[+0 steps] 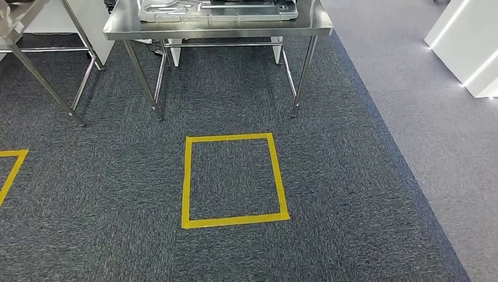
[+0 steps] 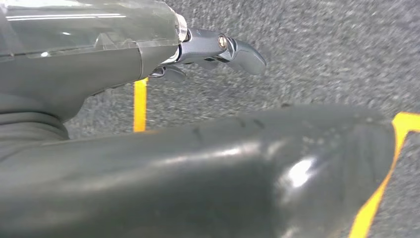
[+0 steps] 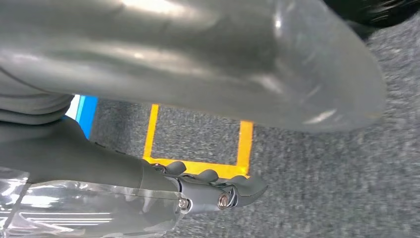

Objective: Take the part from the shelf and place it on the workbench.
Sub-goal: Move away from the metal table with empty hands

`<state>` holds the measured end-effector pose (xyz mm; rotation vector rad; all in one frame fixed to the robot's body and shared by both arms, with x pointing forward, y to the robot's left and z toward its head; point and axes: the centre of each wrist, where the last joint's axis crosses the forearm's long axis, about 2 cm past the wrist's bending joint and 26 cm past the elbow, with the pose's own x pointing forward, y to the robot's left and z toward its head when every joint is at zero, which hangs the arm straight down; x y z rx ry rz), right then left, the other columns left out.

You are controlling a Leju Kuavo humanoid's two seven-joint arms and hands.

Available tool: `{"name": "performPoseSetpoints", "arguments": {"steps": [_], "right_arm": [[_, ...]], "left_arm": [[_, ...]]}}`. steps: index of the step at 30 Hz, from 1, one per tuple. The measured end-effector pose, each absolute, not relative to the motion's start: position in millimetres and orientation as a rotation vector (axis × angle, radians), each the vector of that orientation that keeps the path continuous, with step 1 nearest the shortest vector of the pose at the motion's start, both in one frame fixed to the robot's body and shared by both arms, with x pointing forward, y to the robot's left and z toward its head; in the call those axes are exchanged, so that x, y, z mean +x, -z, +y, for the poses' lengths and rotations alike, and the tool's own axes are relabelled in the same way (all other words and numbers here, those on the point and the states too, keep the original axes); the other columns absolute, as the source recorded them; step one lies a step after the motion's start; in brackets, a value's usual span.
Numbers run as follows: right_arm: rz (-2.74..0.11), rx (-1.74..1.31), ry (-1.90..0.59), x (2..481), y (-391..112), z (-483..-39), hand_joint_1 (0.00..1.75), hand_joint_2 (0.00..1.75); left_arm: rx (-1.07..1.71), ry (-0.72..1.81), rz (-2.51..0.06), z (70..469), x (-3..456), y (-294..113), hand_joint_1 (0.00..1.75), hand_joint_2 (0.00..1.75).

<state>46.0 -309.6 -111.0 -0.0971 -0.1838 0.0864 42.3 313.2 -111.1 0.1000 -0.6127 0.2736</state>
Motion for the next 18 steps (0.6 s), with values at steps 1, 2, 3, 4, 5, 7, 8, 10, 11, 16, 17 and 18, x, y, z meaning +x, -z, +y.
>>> {"name": "performPoseSetpoints", "arguments": {"steps": [1,2,3,4,5,7,8,10,11,16,17,18], "right_arm": [[-0.184,-0.098,-0.084,46.5,110.9,-309.9,0.0,0.0],[-0.185,-0.098,-0.081,47.3,110.8,-310.3,0.0,0.0],[-0.187,-0.099,-0.076,48.3,110.7,-310.6,0.0,0.0],[-0.188,-0.098,-0.071,48.8,110.6,-310.6,0.0,0.0],[-0.188,-0.097,-0.066,48.7,110.6,-310.5,0.0,0.0],[-0.187,-0.095,-0.053,48.0,110.7,-310.1,0.0,0.0],[-0.186,-0.094,-0.047,47.4,110.8,-310.0,0.0,0.0],[-0.181,-0.094,-0.04,46.4,110.9,-310.1,0.0,0.0],[-0.177,-0.095,-0.037,45.9,111.0,-310.1,0.0,0.0],[-0.17,-0.088,-0.017,45.6,111.1,-309.4,0.0,0.0],[-0.171,-0.085,-0.014,45.8,111.1,-309.1,0.0,0.0],[-0.171,-0.082,-0.013,46.2,111.0,-308.7,0.0,0.0]], "left_arm": [[0.1,-0.272,-0.612,312.9,42.4,111.1,0.0,0.0],[0.101,-0.27,-0.612,312.6,42.7,111.1,0.0,0.0],[0.102,-0.269,-0.611,312.4,43.0,111.1,0.0,0.0],[0.104,-0.268,-0.611,312.5,43.2,111.1,0.0,0.0],[0.107,-0.268,-0.611,313.1,43.2,111.0,0.0,0.0],[0.114,-0.267,-0.608,314.7,42.4,111.1,0.0,0.0],[0.117,-0.267,-0.606,315.4,41.7,111.1,0.0,0.0],[0.119,-0.268,-0.603,315.5,40.4,111.3,0.0,0.0],[0.12,-0.268,-0.601,315.6,39.9,111.3,0.0,0.0],[0.123,-0.274,-0.588,316.9,40.3,111.2,0.0,0.0],[0.122,-0.278,-0.575,317.3,40.6,111.1,0.0,0.0],[0.121,-0.283,-0.558,317.8,40.7,111.1,0.0,0.0]]}}
